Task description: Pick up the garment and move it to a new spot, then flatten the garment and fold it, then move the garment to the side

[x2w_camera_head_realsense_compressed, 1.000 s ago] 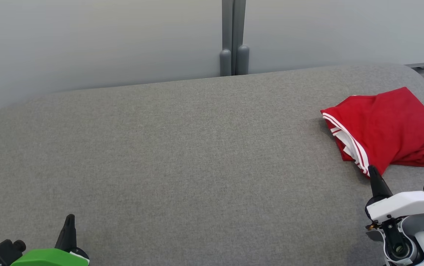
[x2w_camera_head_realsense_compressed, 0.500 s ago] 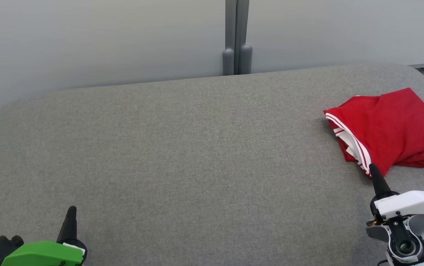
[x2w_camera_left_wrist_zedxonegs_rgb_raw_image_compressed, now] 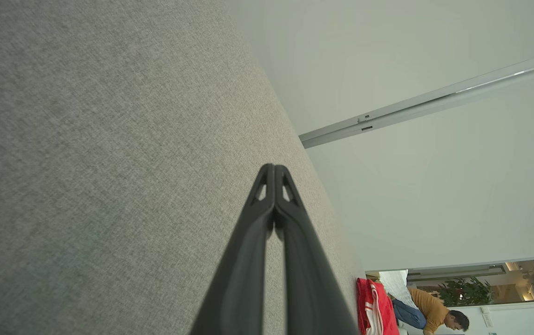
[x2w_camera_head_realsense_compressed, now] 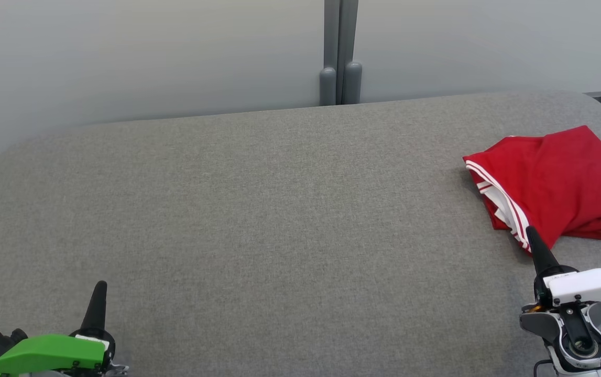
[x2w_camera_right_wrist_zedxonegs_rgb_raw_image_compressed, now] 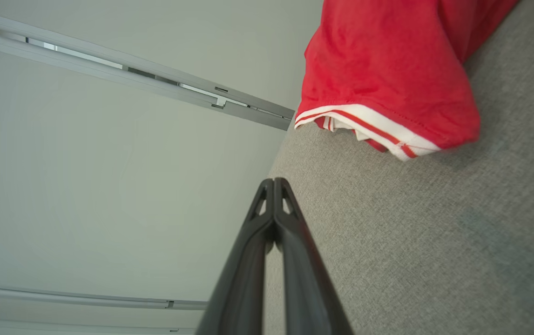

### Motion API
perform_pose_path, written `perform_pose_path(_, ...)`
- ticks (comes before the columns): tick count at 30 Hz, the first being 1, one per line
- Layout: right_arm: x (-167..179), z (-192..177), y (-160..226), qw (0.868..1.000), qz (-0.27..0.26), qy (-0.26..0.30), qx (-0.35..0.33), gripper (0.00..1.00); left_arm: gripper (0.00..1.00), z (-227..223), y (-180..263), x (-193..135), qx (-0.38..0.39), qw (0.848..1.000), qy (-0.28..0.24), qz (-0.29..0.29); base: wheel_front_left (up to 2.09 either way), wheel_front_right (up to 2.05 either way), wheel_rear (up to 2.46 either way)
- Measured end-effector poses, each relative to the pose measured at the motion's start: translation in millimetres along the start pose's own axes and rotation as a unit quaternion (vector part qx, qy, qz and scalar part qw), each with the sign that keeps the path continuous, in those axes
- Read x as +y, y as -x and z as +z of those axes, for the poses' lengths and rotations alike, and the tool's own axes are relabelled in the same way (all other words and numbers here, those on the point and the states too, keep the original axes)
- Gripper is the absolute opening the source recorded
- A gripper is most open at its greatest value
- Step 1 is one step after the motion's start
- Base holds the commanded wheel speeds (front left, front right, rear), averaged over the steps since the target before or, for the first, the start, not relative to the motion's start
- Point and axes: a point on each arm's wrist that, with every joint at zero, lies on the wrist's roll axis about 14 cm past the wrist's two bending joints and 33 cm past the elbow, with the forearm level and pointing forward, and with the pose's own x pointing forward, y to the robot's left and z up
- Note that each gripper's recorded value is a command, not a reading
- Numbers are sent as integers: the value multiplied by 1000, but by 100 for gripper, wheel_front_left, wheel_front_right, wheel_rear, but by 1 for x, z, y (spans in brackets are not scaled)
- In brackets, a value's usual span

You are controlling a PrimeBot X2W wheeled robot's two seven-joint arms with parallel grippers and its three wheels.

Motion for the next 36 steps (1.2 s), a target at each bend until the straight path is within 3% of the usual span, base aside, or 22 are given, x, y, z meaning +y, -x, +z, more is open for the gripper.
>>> perform_pose_path(15, 9, 2, -4, 995, 23, -97, -1, 0, 0, 3, -5, -13, -1, 996, 87, -26, 0, 0, 0)
perform_pose_path(30, 15, 5, -6, 980, 45, -195, -6, 0, 0, 13, -10, -27, -4, 985, 164, -60, 0, 0, 0)
perform_pose_path(36, 16, 3, -6, 978, 46, -201, -5, 0, 0, 16, -11, -30, -8, 983, 173, -65, 0, 0, 0)
